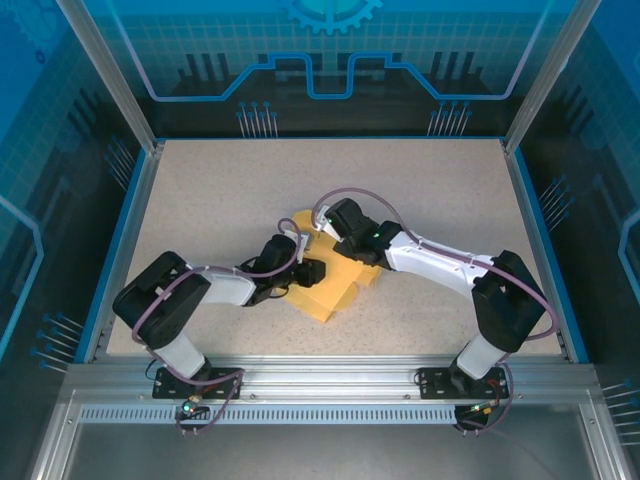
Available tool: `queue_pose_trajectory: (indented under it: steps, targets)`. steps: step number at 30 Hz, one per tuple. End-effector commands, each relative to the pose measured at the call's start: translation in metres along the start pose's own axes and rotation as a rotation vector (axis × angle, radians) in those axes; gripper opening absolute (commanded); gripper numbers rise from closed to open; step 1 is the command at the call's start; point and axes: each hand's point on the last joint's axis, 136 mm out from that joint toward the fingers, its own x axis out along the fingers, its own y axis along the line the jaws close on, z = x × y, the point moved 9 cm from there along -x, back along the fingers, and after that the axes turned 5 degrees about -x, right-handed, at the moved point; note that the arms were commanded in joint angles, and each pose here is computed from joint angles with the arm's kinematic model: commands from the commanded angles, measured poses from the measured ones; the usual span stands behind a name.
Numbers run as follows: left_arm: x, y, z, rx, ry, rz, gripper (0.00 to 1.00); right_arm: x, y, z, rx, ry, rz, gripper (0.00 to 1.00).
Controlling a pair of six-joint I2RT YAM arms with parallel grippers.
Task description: Fold the paper box
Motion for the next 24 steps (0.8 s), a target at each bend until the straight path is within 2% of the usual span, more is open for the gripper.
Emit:
queue_pose_trajectory:
  steps: [1, 7, 14, 24]
  targets:
    - [-0.013, 0.003, 0.007, -0.016, -0.033, 0.025, 0.42, -0.003, -0.008, 0.005, -0.034, -0.008, -0.158, 0.00]
    - [-0.037, 0.006, 0.020, -0.051, -0.082, 0.050, 0.46, 0.004, 0.000, 0.005, -0.095, -0.017, -0.246, 0.00]
    - [-0.069, 0.014, 0.039, -0.091, -0.140, 0.160, 0.51, 0.020, 0.009, 0.003, -0.168, -0.007, -0.315, 0.00]
    - [-0.082, 0.024, 0.044, -0.108, -0.158, 0.196, 0.54, 0.043, 0.024, 0.000, -0.277, 0.022, -0.370, 0.00]
